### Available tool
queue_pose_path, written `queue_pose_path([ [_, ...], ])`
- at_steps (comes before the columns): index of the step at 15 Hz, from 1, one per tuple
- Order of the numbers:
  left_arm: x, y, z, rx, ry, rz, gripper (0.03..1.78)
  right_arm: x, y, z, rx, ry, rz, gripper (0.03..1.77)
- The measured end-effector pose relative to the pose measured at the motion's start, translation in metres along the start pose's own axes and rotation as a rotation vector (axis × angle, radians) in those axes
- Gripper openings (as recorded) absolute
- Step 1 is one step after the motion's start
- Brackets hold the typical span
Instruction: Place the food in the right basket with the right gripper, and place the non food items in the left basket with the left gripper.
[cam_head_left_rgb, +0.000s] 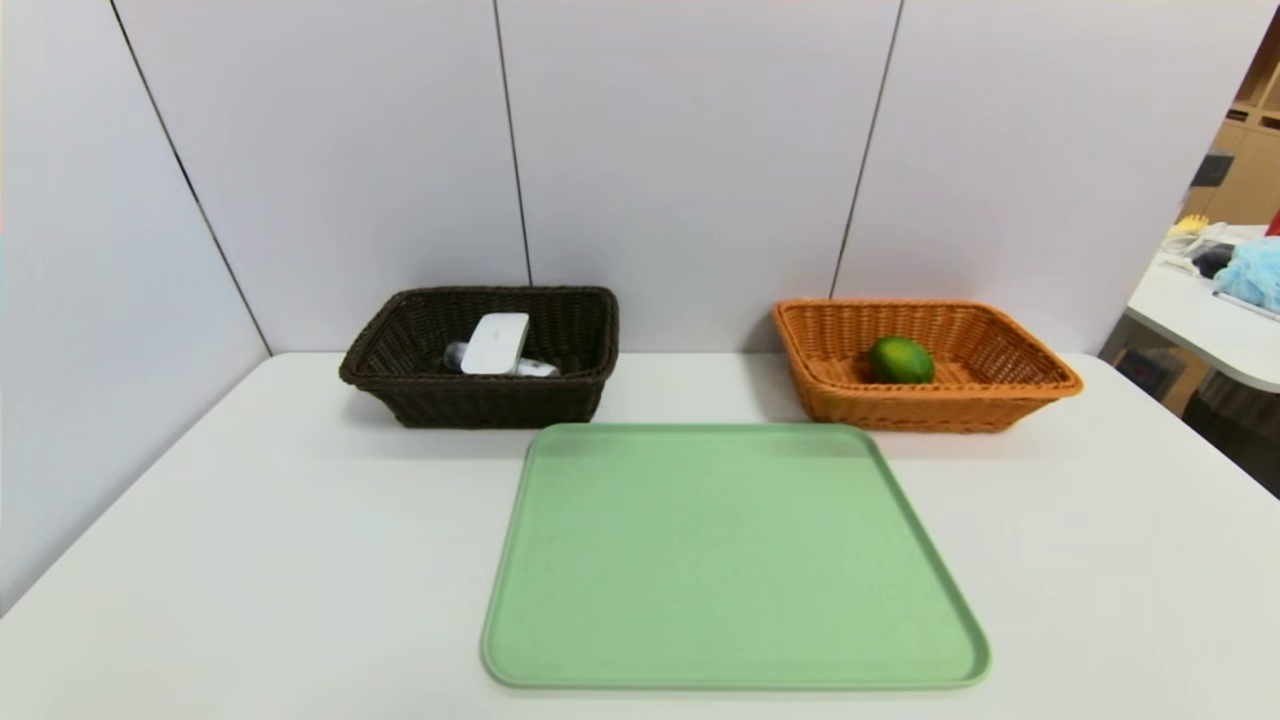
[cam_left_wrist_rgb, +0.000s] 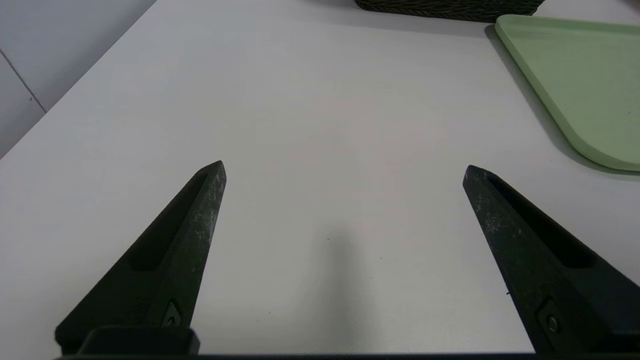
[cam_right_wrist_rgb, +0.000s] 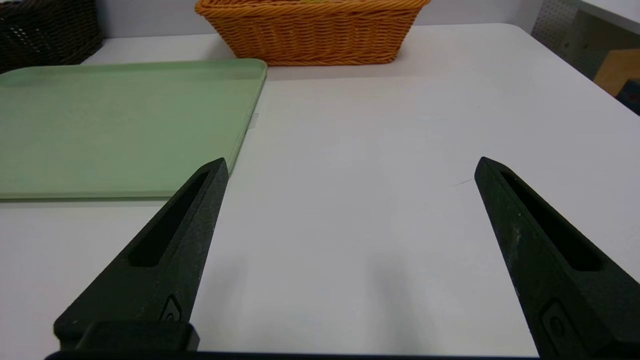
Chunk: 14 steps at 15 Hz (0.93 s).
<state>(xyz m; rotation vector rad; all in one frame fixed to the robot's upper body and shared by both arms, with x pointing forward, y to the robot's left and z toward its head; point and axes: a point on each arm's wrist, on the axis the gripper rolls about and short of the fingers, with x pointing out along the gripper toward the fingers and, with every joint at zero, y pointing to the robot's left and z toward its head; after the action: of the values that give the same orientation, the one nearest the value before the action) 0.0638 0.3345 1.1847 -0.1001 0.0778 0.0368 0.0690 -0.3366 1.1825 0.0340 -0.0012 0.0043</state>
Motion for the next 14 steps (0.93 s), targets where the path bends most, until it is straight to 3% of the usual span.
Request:
queue_pose_path([
  [14,0.0,0.0,0.0001,0.0,0.0,0.0,1.69,0.0,0.0,0.0001,0.0,-0.001,0.0,1.7],
])
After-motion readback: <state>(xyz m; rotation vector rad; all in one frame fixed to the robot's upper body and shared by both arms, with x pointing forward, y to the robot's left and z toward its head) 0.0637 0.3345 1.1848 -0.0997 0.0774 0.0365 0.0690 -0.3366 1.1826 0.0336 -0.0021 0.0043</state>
